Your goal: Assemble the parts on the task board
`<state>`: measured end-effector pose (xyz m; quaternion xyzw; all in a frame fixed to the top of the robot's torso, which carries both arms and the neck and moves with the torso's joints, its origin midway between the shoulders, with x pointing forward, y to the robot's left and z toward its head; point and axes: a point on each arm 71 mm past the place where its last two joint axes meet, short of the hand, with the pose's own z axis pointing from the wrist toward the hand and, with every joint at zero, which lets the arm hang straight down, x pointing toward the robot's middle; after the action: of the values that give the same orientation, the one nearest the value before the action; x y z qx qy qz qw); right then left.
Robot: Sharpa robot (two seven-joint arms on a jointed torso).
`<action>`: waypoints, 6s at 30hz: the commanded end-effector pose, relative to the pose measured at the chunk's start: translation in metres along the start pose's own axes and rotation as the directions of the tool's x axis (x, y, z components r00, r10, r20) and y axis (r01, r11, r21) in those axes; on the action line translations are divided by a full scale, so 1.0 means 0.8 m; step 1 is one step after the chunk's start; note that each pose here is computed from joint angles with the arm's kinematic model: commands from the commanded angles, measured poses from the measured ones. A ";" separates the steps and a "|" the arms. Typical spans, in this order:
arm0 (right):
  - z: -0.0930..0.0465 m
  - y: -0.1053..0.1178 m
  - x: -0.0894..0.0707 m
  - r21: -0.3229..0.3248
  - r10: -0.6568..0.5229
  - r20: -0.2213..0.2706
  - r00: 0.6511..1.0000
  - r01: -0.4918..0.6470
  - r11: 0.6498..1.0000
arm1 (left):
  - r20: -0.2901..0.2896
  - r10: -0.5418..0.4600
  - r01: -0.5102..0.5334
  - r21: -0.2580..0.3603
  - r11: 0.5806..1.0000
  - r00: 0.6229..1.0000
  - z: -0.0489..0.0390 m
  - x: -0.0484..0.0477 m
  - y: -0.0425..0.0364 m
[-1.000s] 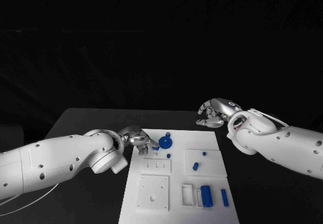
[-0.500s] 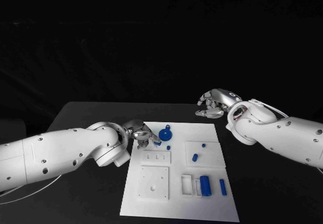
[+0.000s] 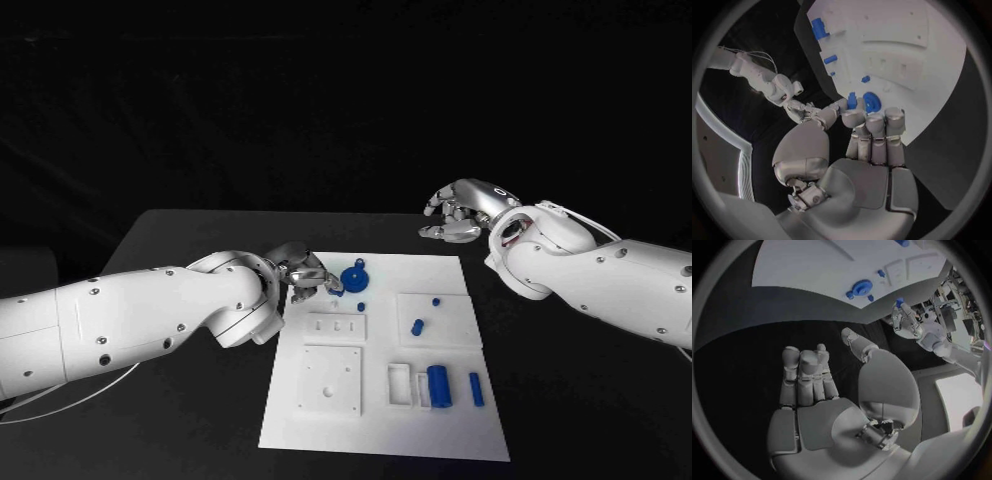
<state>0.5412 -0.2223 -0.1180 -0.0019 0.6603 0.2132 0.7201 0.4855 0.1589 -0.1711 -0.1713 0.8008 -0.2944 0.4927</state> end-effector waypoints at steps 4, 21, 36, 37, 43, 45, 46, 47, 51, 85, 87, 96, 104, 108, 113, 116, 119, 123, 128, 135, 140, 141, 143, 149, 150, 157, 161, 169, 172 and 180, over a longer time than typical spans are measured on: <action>0.000 -0.001 0.000 -0.003 -0.001 -0.015 1.000 0.001 1.000 | 0.121 0.032 -0.033 0.001 0.999 0.992 0.002 0.000 0.0039; 0.000 -0.003 0.001 0.003 -0.003 -0.020 1.000 0.003 1.000 | 0.118 0.111 -0.115 0.026 0.993 0.987 0.001 0.025 0.0184; 0.001 -0.002 0.002 0.003 -0.004 -0.026 1.000 0.004 1.000 | 0.018 0.206 -0.207 0.026 0.978 0.978 0.001 0.050 0.0217; 0.001 -0.002 0.002 0.004 -0.004 -0.026 1.000 0.004 1.000 | 0.014 0.208 -0.208 0.025 0.978 0.978 0.001 0.051 0.0219; 0.001 0.000 0.002 0.002 -0.004 -0.028 1.000 0.004 1.000 | 0.000 0.216 -0.216 0.020 0.976 0.976 0.001 0.055 0.0237; 0.001 0.000 0.003 0.002 -0.004 -0.030 1.000 0.004 1.000 | -0.001 0.223 -0.222 0.023 0.975 0.975 0.001 0.056 0.0235; 0.001 0.000 0.003 0.001 -0.004 -0.030 1.000 0.004 1.000 | -0.004 0.224 -0.223 0.025 0.974 0.975 0.001 0.056 0.0233; 0.001 0.000 0.003 0.002 -0.004 -0.031 1.000 0.004 1.000 | -0.006 0.224 -0.224 0.026 0.974 0.975 0.001 0.057 0.0236; 0.001 0.000 0.003 0.002 -0.004 -0.031 1.000 0.004 1.000 | -0.004 0.232 -0.232 0.024 0.973 0.973 0.002 0.057 0.0242; 0.002 0.001 0.003 0.000 -0.003 -0.034 0.999 0.003 1.000 | -0.022 0.269 -0.268 0.014 0.963 0.963 0.007 0.060 0.0293; 0.002 0.001 0.003 0.000 -0.003 -0.034 0.999 0.003 1.000 | -0.021 0.270 -0.270 0.016 0.963 0.963 0.007 0.061 0.0288; 0.002 0.002 0.004 0.000 -0.003 -0.034 0.999 0.003 1.000 | -0.022 0.278 -0.277 0.015 0.961 0.960 0.008 0.061 0.0292; 0.002 0.002 0.004 -0.001 -0.003 -0.035 0.999 0.003 1.000 | -0.036 0.287 -0.286 0.017 0.958 0.957 0.008 0.063 0.0289; 0.002 0.002 0.004 0.000 -0.004 -0.036 0.999 0.004 1.000 | -0.045 0.291 -0.290 0.017 0.957 0.956 0.008 0.064 0.0290; 0.002 0.002 0.004 0.000 -0.004 -0.036 0.999 0.004 1.000 | -0.056 0.295 -0.295 0.018 0.955 0.954 0.007 0.066 0.0289; 0.002 0.003 0.004 -0.001 -0.003 -0.037 0.999 0.003 1.000 | -0.061 0.297 -0.296 0.022 0.955 0.953 0.007 0.067 0.0283; 0.002 0.003 0.004 -0.002 -0.003 -0.037 0.999 0.003 1.000 | -0.065 0.296 -0.295 0.024 0.955 0.953 0.007 0.067 0.0282; 0.002 0.003 0.004 -0.002 -0.003 -0.038 0.999 0.003 1.000 | -0.069 0.294 -0.293 0.022 0.956 0.953 0.007 0.067 0.0286; 0.003 0.003 0.005 -0.003 -0.003 -0.038 0.999 0.003 1.000 | -0.070 0.292 -0.292 0.019 0.956 0.954 0.007 0.067 0.0293; 0.003 0.003 0.005 -0.002 -0.004 -0.039 0.999 0.003 1.000 | -0.075 0.290 -0.290 0.016 0.957 0.954 0.008 0.067 0.0299; 0.003 0.003 0.005 -0.002 -0.004 -0.041 0.999 0.004 1.000 | -0.080 0.285 -0.285 0.015 0.958 0.955 0.008 0.067 0.0303; 0.003 0.003 0.005 -0.001 -0.004 -0.041 0.999 0.004 1.000 | -0.081 0.286 -0.285 0.015 0.958 0.955 0.008 0.067 0.0303; 0.003 0.003 0.005 -0.001 -0.004 -0.042 0.999 0.004 1.000 | -0.083 0.286 -0.286 0.015 0.958 0.955 0.008 0.068 0.0303; 0.003 0.003 0.005 -0.002 -0.004 -0.042 0.999 0.004 1.000 | -0.088 0.288 -0.288 0.014 0.958 0.954 0.008 0.068 0.0300; 0.003 0.003 0.005 -0.002 -0.004 -0.042 0.999 0.004 1.000 | -0.088 0.288 -0.288 0.014 0.957 0.954 0.008 0.068 0.0299; 0.003 0.003 0.005 -0.002 -0.005 -0.042 0.999 0.005 1.000 | -0.081 0.285 -0.285 0.008 0.958 0.955 0.008 0.067 0.0309; 0.003 0.003 0.005 -0.002 -0.006 -0.043 0.999 0.006 1.000 | -0.072 0.290 -0.290 0.009 0.957 0.954 0.008 0.066 0.0308; 0.003 0.003 0.005 -0.002 -0.009 -0.044 0.999 0.008 1.000 | -0.066 0.295 -0.295 0.005 0.956 0.953 0.009 0.065 0.0312; 0.003 0.003 0.005 -0.003 -0.008 -0.045 0.999 0.008 1.000 | -0.076 0.299 -0.299 0.008 0.954 0.951 0.009 0.066 0.0312; 0.002 0.003 0.005 -0.002 -0.009 -0.046 0.999 0.009 1.000 | -0.091 0.304 -0.305 0.005 0.952 0.948 0.008 0.067 0.0325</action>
<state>0.5428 -0.2192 -0.1209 -0.0047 0.6732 0.2116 0.7085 0.4699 0.1477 -0.2231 -0.0437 0.8308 -0.2236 0.5077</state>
